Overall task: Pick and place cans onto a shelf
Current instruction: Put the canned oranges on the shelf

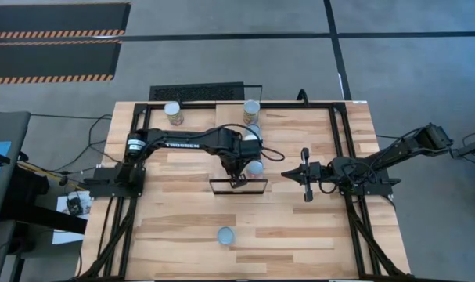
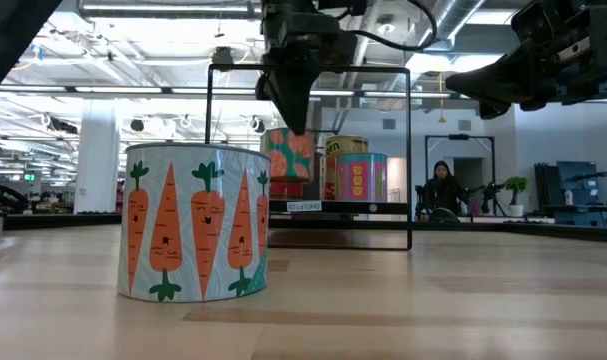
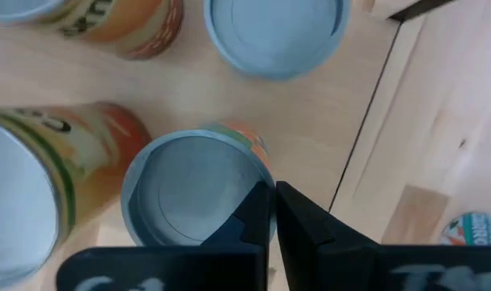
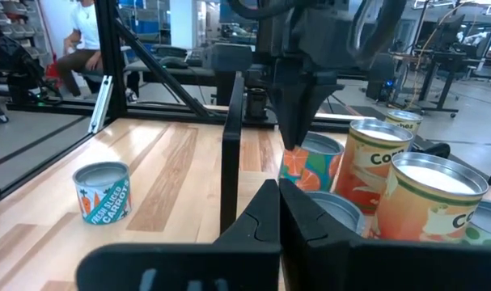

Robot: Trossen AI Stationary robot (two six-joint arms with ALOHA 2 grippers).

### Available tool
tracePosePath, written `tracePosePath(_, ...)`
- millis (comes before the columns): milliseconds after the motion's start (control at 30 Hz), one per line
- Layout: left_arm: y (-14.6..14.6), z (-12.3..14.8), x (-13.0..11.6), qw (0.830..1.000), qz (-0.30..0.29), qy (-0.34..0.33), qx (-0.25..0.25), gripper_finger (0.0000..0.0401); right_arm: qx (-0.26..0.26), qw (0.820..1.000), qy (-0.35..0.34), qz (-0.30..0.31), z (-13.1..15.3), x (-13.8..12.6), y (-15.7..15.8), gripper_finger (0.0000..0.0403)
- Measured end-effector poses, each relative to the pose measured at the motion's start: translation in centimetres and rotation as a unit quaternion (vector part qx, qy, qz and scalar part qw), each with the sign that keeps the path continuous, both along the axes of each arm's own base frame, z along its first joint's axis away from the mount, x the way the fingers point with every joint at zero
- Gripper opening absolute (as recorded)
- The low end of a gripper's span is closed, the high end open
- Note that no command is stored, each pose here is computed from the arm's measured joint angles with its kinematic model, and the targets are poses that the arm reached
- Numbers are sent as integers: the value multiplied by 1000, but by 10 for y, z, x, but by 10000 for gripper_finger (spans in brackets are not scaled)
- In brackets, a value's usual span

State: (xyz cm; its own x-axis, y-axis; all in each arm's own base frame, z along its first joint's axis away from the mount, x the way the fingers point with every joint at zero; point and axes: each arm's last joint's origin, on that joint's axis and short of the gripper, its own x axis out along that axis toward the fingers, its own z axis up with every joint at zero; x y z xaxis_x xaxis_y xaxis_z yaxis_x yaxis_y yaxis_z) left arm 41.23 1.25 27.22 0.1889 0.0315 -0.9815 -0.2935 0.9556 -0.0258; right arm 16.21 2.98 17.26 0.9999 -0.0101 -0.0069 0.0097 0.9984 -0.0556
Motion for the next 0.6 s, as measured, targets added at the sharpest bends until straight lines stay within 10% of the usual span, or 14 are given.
tracePosePath(600, 30, -2, 1, 989, 134, -10, -62, 0, 0, 1000, 0, 0, 0, 0, 0, 8)
